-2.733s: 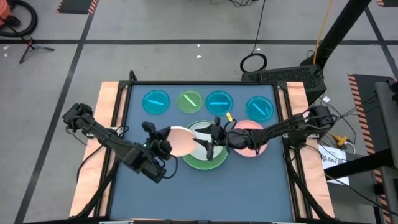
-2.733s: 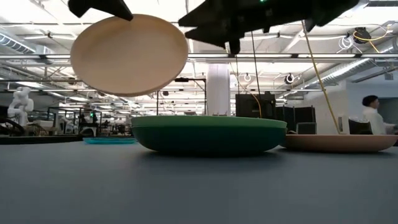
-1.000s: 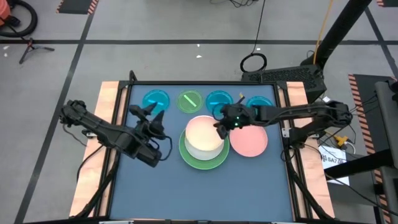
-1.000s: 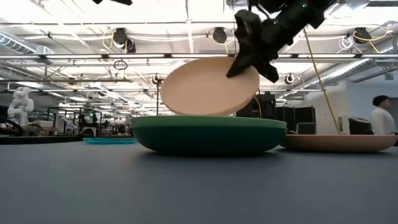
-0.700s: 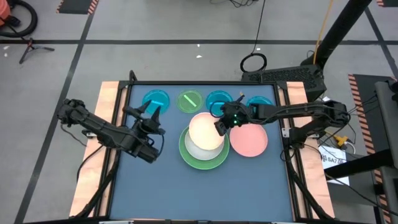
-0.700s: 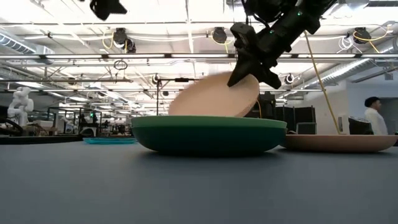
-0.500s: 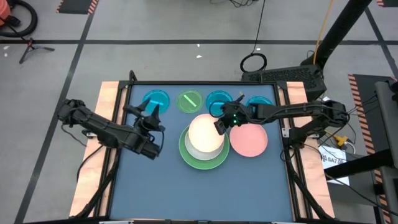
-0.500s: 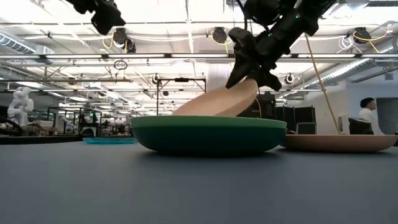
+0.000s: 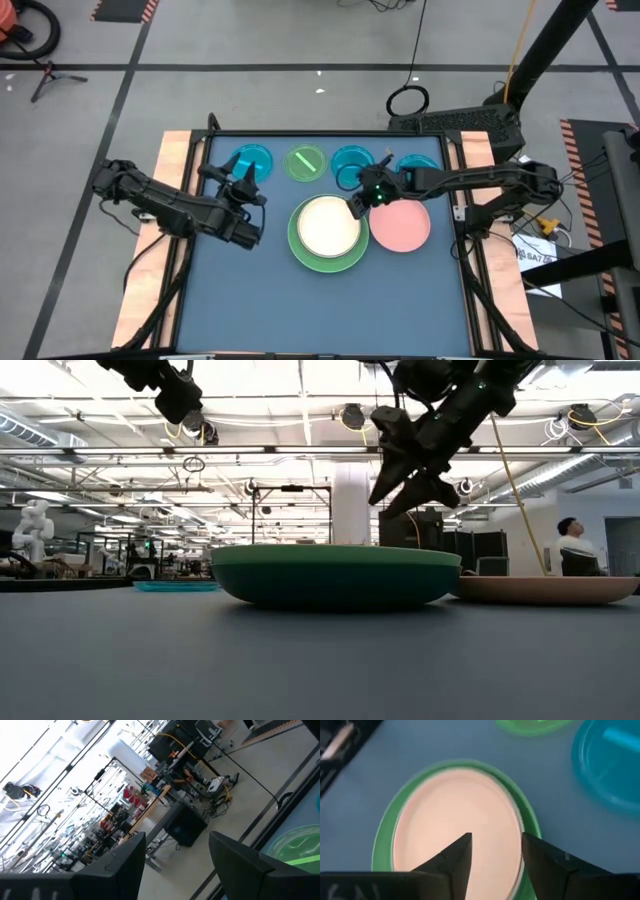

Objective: Stack plastic plates
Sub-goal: Stack the orange plate on the light orange plate

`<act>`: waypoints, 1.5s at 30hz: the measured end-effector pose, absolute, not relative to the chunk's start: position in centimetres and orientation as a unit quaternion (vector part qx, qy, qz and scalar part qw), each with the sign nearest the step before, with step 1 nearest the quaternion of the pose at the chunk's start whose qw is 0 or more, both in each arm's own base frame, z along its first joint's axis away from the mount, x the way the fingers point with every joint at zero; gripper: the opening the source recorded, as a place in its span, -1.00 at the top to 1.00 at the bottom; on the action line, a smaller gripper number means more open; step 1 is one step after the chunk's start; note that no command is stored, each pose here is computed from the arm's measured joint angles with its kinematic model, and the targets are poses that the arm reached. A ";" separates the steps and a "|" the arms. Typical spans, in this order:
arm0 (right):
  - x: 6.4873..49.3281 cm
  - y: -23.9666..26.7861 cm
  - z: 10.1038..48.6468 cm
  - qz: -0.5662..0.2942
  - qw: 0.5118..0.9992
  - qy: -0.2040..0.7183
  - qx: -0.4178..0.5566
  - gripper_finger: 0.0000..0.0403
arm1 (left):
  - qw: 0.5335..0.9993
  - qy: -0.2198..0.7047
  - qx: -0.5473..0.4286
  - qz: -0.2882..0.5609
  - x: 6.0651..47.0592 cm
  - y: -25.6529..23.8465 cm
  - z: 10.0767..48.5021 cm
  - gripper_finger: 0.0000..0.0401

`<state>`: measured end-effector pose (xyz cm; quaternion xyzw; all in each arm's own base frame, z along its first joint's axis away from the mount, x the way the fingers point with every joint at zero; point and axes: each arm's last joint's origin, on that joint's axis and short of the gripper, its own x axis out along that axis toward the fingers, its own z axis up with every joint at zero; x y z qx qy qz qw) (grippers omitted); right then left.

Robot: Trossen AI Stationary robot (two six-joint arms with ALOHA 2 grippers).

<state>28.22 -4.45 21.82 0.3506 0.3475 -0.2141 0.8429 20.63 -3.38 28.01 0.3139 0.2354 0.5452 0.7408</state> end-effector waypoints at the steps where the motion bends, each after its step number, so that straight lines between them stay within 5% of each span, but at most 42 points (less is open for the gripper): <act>1: 28.0 -4.4 21.7 -0.210 0.836 0.359 0.357 0.18 | 0.741 0.236 0.314 0.545 20.6 -3.4 28.0 -0.11; 20: 23.1 0.6 19.5 -0.247 0.679 0.613 0.320 0.17 | 0.741 0.233 0.316 0.545 20.6 -3.4 28.0 -0.11; 33: 21.9 5.8 17.2 -0.152 0.719 0.634 0.243 0.17 | 0.741 0.232 0.316 0.545 20.6 -3.4 28.0 -0.11; 45: 20.9 7.4 15.7 -0.188 0.743 0.618 0.176 0.40 | 0.741 0.232 0.316 0.545 20.6 -3.4 28.0 -0.11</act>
